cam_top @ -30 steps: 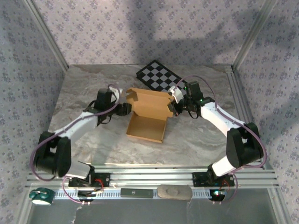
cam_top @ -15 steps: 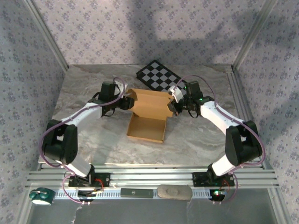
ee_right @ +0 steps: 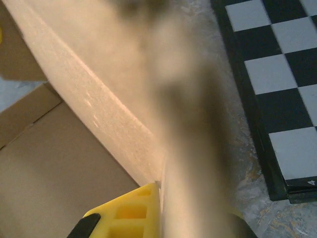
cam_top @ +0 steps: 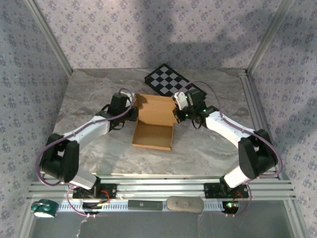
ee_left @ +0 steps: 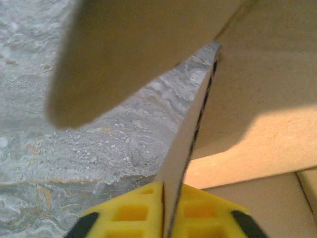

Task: Fold the paper box

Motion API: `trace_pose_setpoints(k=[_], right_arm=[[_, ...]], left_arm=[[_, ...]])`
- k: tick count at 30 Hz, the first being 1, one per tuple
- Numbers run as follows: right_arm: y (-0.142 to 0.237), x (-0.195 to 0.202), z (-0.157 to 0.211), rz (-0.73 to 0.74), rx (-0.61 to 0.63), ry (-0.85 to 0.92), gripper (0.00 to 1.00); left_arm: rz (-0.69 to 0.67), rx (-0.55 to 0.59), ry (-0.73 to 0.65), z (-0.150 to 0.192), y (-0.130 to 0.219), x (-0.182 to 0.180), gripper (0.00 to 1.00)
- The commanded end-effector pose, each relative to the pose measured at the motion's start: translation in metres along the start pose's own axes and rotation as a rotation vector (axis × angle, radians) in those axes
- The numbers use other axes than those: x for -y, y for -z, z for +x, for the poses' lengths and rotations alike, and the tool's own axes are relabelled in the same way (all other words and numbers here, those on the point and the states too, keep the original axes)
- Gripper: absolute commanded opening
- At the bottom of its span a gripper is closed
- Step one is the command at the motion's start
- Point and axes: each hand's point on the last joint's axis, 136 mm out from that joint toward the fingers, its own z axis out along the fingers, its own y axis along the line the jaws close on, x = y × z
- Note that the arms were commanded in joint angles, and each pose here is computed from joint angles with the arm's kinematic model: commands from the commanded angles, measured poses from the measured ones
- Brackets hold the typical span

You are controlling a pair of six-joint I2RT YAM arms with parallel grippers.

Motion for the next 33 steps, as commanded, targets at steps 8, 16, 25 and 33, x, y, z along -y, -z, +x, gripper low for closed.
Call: trace_pose_setpoints(k=[8,16,25,33], right_arm=[[0.004,-0.006,-0.006,0.355,0.09,-0.191,0.0],[0.01,-0.029,-0.006,0.351,0.147,-0.192,0.03],[0.023,-0.04,0.008,0.345,0.133,-0.272,0.31],[0.036,-0.04,0.007,0.343,0.118,-0.241,0.32]], left_arm=[[-0.096,0.08,0.264,0.004,-0.006,-0.006,0.0],[-0.108,0.169,0.321,0.017,0.013,-0.015,0.0],[-0.114,0.268,0.368,0.03,0.024,-0.022,0.0],[-0.127,0.291,0.315,0.023,0.03,-0.016,0.0]])
